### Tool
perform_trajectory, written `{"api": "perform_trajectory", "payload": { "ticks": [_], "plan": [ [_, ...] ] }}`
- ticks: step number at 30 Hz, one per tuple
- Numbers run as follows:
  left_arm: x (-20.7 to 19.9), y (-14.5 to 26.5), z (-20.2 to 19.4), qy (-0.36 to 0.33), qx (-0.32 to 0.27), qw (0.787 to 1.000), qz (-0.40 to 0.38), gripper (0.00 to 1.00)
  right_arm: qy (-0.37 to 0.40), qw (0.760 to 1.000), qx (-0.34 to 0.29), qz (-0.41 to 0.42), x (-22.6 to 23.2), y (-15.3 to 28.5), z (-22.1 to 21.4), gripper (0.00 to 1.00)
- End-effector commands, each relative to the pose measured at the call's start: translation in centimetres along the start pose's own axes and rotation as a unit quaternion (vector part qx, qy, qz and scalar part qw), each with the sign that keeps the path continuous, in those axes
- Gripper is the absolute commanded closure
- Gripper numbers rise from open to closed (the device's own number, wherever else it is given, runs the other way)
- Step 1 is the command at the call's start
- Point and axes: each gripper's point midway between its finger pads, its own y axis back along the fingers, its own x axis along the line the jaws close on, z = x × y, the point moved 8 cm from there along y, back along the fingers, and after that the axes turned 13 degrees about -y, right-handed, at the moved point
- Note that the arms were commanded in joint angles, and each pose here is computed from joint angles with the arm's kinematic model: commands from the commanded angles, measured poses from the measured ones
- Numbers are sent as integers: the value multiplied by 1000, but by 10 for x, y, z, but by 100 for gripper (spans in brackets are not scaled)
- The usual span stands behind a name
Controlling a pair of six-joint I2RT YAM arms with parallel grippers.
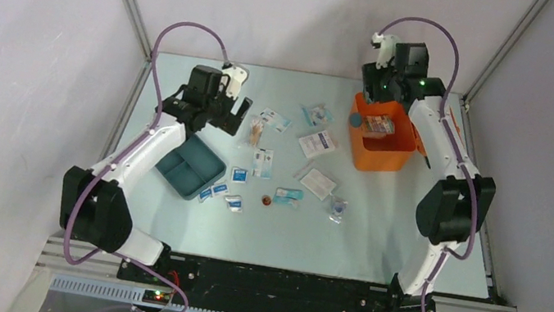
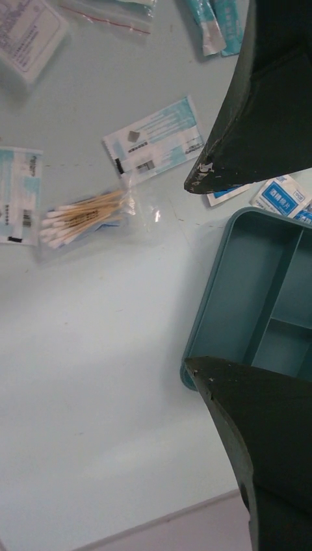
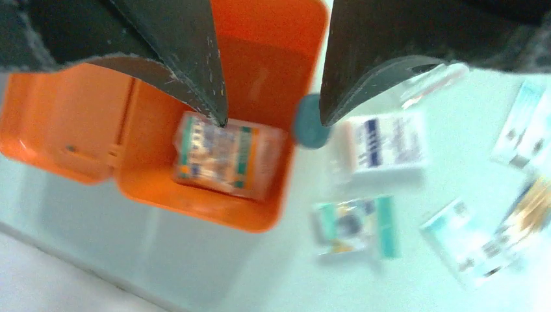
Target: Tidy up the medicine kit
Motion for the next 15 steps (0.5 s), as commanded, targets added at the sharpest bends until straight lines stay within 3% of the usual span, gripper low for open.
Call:
{"api": "perform_trajectory", "payload": {
  "ticks": [1, 2, 3, 5, 12, 15],
  "plan": [
    [-5, 12, 3, 0, -26, 1000, -13, 0, 133, 961, 59, 235, 51, 33, -26, 41],
    [-7, 13, 3, 0, -31, 999, -25, 0, 154, 948, 67, 271, 58, 38, -30, 41],
    [-7, 15, 6, 1, -38, 999, -28, 0, 203, 920, 78, 327, 69, 43, -40, 41],
    [-8, 20, 11, 1, -54, 998, -41, 0, 268, 888, 78, 365, 85, 43, -50, 45],
    [-10, 27, 17, 13, -71, 996, -56, 1, 457, 798, 104, 378, 109, 2, -86, 52],
    [-12, 28, 13, 15, -68, 996, -56, 1, 503, 772, 107, 372, 107, -17, -101, 52]
  ]
}}
